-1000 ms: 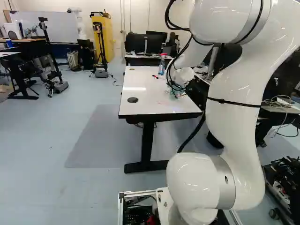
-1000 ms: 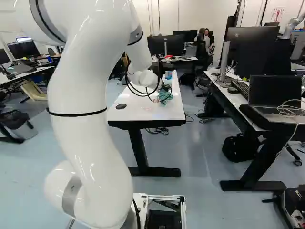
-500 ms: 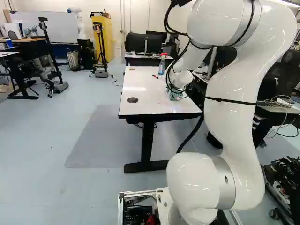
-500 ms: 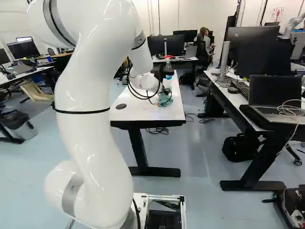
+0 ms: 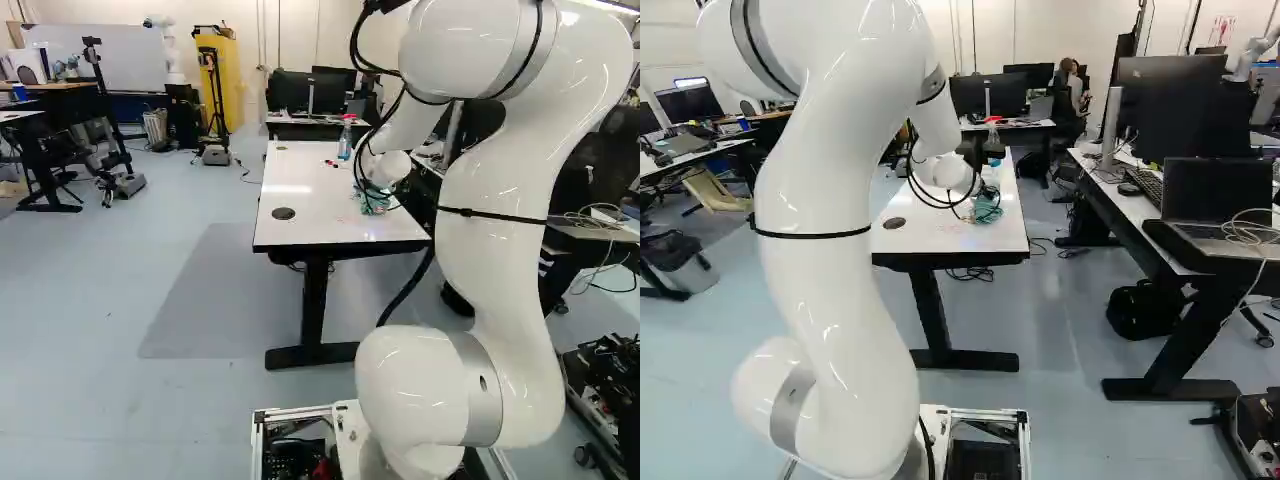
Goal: Clean the table with the green towel
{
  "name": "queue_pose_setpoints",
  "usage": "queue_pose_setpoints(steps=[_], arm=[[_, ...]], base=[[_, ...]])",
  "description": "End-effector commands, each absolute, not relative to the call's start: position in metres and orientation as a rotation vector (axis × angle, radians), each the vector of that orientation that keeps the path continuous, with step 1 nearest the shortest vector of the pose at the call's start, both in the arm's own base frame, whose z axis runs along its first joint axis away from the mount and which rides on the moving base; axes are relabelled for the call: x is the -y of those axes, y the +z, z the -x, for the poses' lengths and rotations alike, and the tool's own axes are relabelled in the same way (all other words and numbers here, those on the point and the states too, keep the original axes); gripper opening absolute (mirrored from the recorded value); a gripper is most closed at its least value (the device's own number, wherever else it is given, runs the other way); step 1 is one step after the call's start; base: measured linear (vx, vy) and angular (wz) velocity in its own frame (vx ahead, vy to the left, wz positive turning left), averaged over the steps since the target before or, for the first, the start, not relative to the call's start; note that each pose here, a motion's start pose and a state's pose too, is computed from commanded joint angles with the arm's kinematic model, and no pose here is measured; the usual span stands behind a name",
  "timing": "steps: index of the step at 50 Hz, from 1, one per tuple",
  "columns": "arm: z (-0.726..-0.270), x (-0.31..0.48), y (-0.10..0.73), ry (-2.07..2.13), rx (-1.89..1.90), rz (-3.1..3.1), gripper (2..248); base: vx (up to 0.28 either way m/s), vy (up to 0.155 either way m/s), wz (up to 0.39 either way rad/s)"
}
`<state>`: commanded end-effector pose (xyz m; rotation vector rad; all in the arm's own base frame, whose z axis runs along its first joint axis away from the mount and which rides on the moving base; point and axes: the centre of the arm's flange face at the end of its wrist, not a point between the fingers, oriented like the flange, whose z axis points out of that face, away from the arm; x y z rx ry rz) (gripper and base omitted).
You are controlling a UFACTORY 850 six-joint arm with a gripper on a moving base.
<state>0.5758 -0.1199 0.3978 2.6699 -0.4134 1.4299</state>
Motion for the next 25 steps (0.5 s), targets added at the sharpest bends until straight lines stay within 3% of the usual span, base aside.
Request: queue_pose_setpoints(steps=[25], arm=[[-0.5732, 0.1189, 0.394, 1.362, 0.418, -2.712, 47]], base=[[0.0, 0.0, 0.0]])
